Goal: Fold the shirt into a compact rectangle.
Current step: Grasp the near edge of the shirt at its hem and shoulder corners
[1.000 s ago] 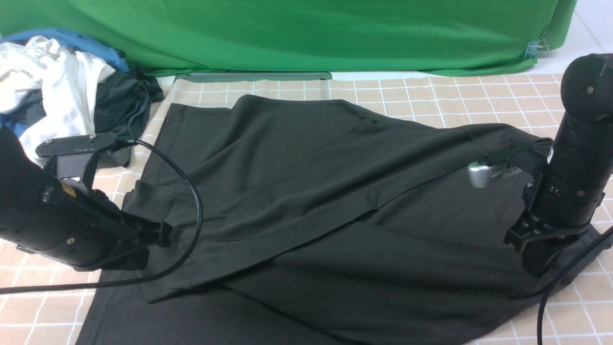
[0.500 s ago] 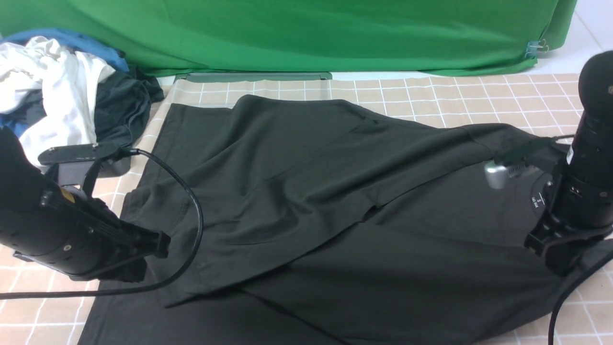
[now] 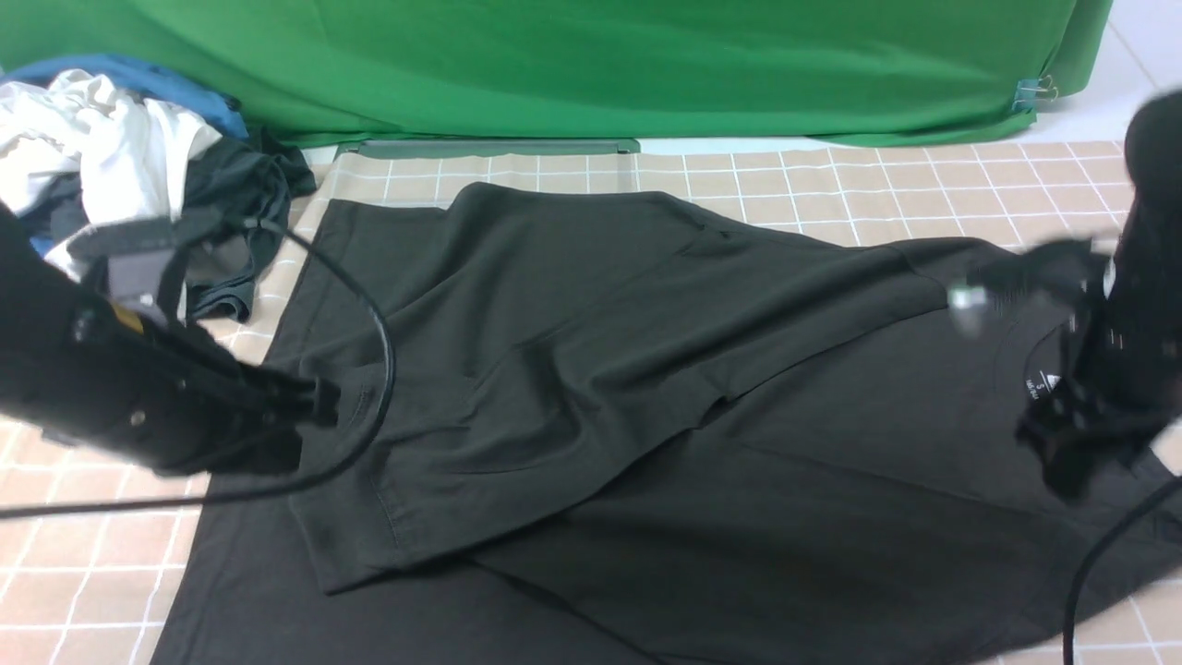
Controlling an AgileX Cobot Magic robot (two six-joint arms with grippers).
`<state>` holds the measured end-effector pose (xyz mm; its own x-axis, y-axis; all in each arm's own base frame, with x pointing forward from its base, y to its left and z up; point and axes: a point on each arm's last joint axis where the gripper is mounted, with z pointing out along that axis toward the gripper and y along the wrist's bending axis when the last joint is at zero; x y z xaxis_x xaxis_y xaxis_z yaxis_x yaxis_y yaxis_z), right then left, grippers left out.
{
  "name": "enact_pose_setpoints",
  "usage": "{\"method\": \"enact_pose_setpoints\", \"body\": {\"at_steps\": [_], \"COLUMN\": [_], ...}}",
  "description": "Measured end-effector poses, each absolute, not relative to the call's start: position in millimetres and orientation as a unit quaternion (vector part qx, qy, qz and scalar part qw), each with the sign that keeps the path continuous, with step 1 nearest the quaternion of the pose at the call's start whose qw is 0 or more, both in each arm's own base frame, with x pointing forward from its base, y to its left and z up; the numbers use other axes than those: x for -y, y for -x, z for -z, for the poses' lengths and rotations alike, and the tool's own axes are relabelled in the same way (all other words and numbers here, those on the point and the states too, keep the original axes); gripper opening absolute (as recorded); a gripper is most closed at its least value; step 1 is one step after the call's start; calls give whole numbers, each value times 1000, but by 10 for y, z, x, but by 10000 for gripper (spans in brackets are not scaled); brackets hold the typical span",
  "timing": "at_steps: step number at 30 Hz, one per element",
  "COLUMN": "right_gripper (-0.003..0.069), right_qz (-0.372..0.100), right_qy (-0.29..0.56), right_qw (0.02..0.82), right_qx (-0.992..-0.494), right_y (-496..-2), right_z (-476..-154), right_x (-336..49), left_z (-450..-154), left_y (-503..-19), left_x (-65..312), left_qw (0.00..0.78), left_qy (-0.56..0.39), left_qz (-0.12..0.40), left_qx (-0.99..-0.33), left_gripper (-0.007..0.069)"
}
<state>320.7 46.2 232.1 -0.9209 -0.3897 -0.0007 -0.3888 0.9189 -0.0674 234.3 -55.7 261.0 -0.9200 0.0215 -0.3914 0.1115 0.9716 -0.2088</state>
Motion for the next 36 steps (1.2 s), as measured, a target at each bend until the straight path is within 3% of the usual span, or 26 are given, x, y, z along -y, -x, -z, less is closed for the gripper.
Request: {"method": "enact_pose_setpoints", "body": {"at_steps": [2, 6, 11, 18, 24, 33, 36], "right_gripper": [437, 388, 397, 490, 519, 516, 430], "right_qz": [23, -44, -71, -68, -67, -58, -47], "right_qy": [187, 195, 217, 268, 310, 303, 299], "right_qw": [64, 227, 298, 285, 307, 353, 359], "right_qx": [-980, -953, -927, -918, -897, -883, -883], "right_y": [-3348, -3746, -4234, -4805, -4970, -5153, -5193], "right_z": [-2514, -2998, -3091, -2455, -2034, -1656, -1544], "right_x": [-531, -850, -1181, -1619, -1966, -2028, -2020], "left_z": [-2656, -2677, -2672, -2659, -2658, -2657, -2657], "left_y": [-2368, -2376, -2366, -2337, -2336, -2336, -2336], "left_x": [562, 563, 563, 557, 557, 552, 552], "left_qw": [206, 209, 203, 186, 184, 184, 184], "left_qy": [-34, -35, -36, -40, -32, -30, -30], "left_qz": [116, 116, 116, 112, 113, 111, 111], "left_qx": [-971, -970, -972, -975, -976, -976, -976], "left_gripper": [18, 18, 18, 18, 18, 18, 18]}}
